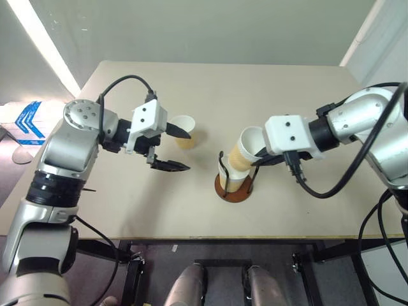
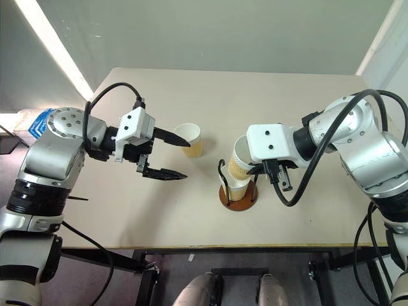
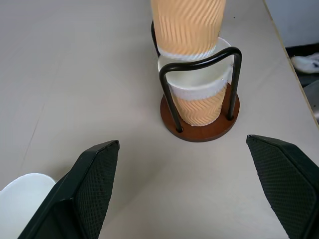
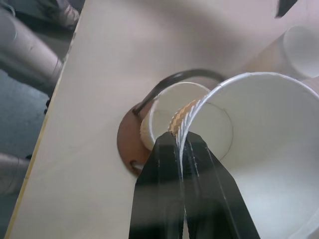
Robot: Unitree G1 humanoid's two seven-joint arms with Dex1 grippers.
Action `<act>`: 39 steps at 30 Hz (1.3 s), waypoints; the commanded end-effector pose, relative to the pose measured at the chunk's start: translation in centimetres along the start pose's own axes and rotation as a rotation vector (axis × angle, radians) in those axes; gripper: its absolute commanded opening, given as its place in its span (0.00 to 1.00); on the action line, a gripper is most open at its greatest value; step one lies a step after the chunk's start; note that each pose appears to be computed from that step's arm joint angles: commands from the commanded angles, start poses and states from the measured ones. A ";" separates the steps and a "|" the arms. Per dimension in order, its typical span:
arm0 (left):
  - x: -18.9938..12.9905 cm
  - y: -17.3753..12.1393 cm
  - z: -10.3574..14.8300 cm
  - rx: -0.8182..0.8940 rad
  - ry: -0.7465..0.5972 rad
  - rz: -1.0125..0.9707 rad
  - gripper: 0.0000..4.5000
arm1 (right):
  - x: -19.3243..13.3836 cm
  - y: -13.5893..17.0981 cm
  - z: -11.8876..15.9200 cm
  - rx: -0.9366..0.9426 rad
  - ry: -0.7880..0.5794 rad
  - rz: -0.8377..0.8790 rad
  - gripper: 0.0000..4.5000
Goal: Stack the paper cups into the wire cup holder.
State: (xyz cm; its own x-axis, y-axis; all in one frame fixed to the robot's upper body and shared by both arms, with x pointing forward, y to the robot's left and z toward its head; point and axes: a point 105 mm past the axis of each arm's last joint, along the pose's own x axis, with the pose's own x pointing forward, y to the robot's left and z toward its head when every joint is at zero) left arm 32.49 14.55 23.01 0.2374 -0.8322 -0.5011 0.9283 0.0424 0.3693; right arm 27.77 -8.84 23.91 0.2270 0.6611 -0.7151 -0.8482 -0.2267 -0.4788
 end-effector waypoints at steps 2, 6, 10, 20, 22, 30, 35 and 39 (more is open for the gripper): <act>-0.6 0.4 1.3 0.049 -0.022 0.032 1.00 | 0.3 -0.1 0.8 -0.037 -0.018 -0.013 0.02; -0.3 0.6 1.2 0.049 -0.018 0.034 1.00 | 0.2 -0.7 1.4 -0.027 -0.042 -0.046 0.11; -0.1 0.9 0.8 0.053 0.004 0.053 1.00 | -0.9 -2.2 1.8 0.011 -0.075 -0.145 0.36; -0.6 5.6 0.7 0.193 0.157 0.339 1.00 | -6.0 -3.6 1.8 0.304 -0.247 -0.350 0.94; -0.7 6.7 0.8 0.245 0.213 0.390 1.00 | -7.0 -3.0 1.9 0.389 -0.303 -0.372 0.94; 0.7 8.1 -1.1 0.441 0.447 0.364 1.00 | -7.6 -1.2 0.9 0.525 -0.349 -0.417 0.94; 1.9 8.9 -2.1 0.485 0.504 0.347 1.00 | -7.7 -0.9 1.0 0.556 -0.382 -0.429 0.94; 2.9 9.5 -2.8 0.493 0.525 0.340 1.00 | -7.7 -0.8 1.0 0.570 -0.387 -0.446 0.94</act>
State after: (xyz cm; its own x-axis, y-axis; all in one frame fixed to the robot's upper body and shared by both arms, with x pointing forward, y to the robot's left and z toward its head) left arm 42.43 14.56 21.64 0.6816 -0.4365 -0.5872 0.6170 -0.0884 0.7820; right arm 26.77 -12.90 29.36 0.4878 0.8274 -0.2783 -0.8701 0.4353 -0.2311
